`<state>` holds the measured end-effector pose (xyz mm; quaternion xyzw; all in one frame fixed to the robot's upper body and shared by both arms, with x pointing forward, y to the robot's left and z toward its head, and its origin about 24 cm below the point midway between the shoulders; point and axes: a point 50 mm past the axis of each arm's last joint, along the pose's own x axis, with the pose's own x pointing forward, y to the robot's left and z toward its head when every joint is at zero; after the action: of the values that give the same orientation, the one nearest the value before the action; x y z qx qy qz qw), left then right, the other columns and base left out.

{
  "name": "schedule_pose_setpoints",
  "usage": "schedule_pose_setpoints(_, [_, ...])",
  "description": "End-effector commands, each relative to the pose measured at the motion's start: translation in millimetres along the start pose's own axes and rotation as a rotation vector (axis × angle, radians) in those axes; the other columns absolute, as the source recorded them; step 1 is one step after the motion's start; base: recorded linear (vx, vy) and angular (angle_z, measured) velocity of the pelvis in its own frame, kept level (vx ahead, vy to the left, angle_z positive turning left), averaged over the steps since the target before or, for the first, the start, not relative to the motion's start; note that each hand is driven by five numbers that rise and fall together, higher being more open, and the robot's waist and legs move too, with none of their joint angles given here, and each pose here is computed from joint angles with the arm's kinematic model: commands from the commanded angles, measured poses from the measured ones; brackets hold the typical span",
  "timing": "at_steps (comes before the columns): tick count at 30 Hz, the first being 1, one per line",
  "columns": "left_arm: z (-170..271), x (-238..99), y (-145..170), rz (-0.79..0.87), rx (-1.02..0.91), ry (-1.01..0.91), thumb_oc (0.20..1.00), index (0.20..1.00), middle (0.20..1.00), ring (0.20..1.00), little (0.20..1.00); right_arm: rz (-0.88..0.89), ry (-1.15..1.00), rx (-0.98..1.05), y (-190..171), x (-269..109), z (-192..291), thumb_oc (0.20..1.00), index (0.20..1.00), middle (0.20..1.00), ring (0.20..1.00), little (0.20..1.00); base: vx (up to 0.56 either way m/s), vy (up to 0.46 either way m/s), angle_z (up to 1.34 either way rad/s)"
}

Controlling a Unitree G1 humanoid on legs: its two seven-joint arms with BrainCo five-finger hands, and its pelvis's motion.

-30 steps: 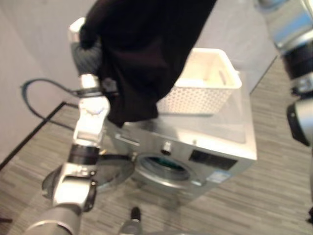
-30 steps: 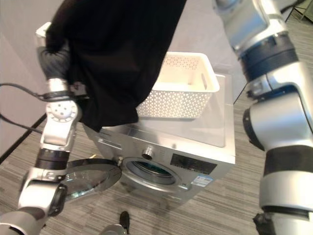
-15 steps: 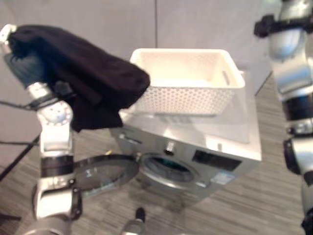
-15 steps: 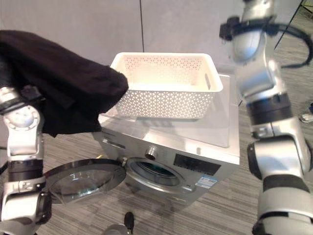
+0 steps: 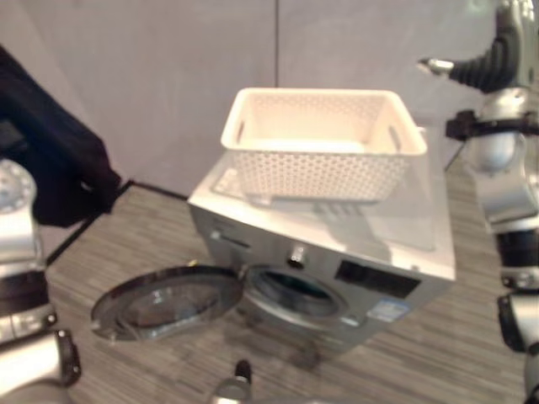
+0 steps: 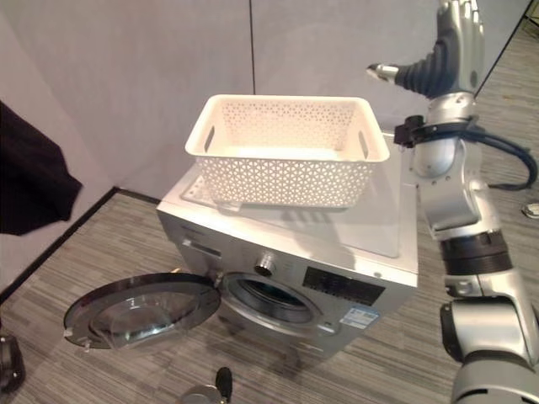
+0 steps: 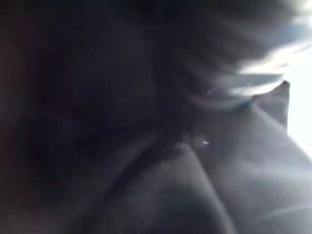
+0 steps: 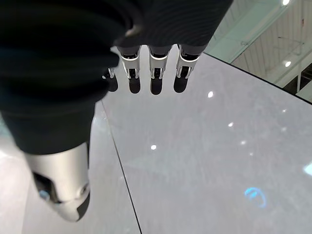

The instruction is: Grab the laundry basket,head to the washer,open it,put in the laundry and shut it.

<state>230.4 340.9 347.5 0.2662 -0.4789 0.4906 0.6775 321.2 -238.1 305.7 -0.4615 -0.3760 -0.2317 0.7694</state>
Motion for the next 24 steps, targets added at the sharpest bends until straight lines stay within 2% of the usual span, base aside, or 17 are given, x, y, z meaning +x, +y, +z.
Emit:
schedule_pose_setpoints(1, [30.5,31.5,1.2,0.083,-0.060,-0.132,0.200,0.200,0.200,0.200,0.200,-0.028,-0.059,-0.101,-14.2,3.6,-0.5,1.000,1.000,1.000,1.000,1.000,0.00,0.000,0.00])
schedule_pose_setpoints(4, [29.5,27.9,5.1,0.061,-0.042,-0.145,0.200,0.200,0.200,0.200,0.200,-0.040,-0.006,-0.141,-18.0,-10.2,-15.9,1.000,1.000,1.000,1.000,1.000,0.00,0.000,0.00])
schedule_pose_setpoints(8, [20.4,-1.6,21.3,0.020,0.004,-0.138,0.200,0.200,0.200,0.200,0.200,-0.060,0.090,-0.199,-27.2,-47.0,-38.5,1.000,1.000,1.000,1.000,1.000,0.01,-0.002,0.02])
schedule_pose_setpoints(10, [4.0,-35.7,52.0,0.012,0.087,-0.076,0.200,0.200,0.200,0.200,0.200,-0.073,0.175,-0.260,-42.3,-79.7,-54.6,1.000,1.000,1.000,1.000,1.000,0.01,-0.007,0.08])
schedule_pose_setpoints(14, [-6.2,-70.1,82.7,0.005,0.159,0.009,0.200,0.200,0.200,0.200,0.200,-0.049,0.307,-0.297,-51.5,-120.2,-72.8,1.000,1.000,1.000,1.000,1.000,0.02,-0.020,0.02])
schedule_pose_setpoints(15, [-7.4,-78.1,92.3,0.008,0.180,0.030,0.200,0.200,0.200,0.200,0.200,-0.016,0.367,-0.302,-51.1,-137.8,-80.1,1.000,1.000,1.000,1.000,1.000,0.02,-0.050,0.03])
schedule_pose_setpoints(17, [-11.8,-99.1,125.3,-0.016,0.284,0.098,0.200,0.200,0.200,0.200,0.200,0.101,0.580,-0.340,-60.4,-201.0,-102.9,1.000,1.000,1.000,1.000,1.000,0.00,-0.062,-0.01])
schedule_pose_setpoints(18, [-13.6,-104.1,131.3,-0.025,0.299,0.123,0.200,0.200,0.200,0.200,0.200,0.134,0.643,-0.354,-63.1,-218.7,-109.0,1.000,1.000,1.000,1.000,1.000,-0.04,-0.035,-0.07])
schedule_pose_setpoints(19, [-13.1,-105.0,131.5,-0.032,0.298,0.125,0.200,0.200,0.200,0.200,0.200,0.138,0.644,-0.356,-63.9,-220.5,-108.8,1.000,1.000,1.000,1.000,1.000,-0.04,-0.039,-0.08])
schedule_pose_setpoints(21, [-19.8,-121.3,145.6,-0.058,0.322,0.210,0.200,0.200,0.200,0.200,0.200,0.243,0.943,-0.380,-69.0,-294.2,-134.0,1.000,1.000,1.000,1.000,1.000,-0.05,-0.036,-0.04])
schedule_pose_setpoints(23, [-19.8,-128.6,146.5,-0.092,0.304,0.240,0.200,0.200,0.200,0.200,0.200,0.303,1.185,-0.307,-63.5,-356.0,-140.7,1.000,1.000,1.000,1.000,1.000,-0.06,-0.014,0.02])
schedule_pose_setpoints(24, [-19.7,-128.6,146.7,-0.092,0.304,0.241,0.200,0.200,0.200,0.200,0.200,0.302,1.185,-0.306,-63.4,-356.2,-140.9,1.000,1.000,1.000,1.000,1.000,-0.05,-0.015,0.03])
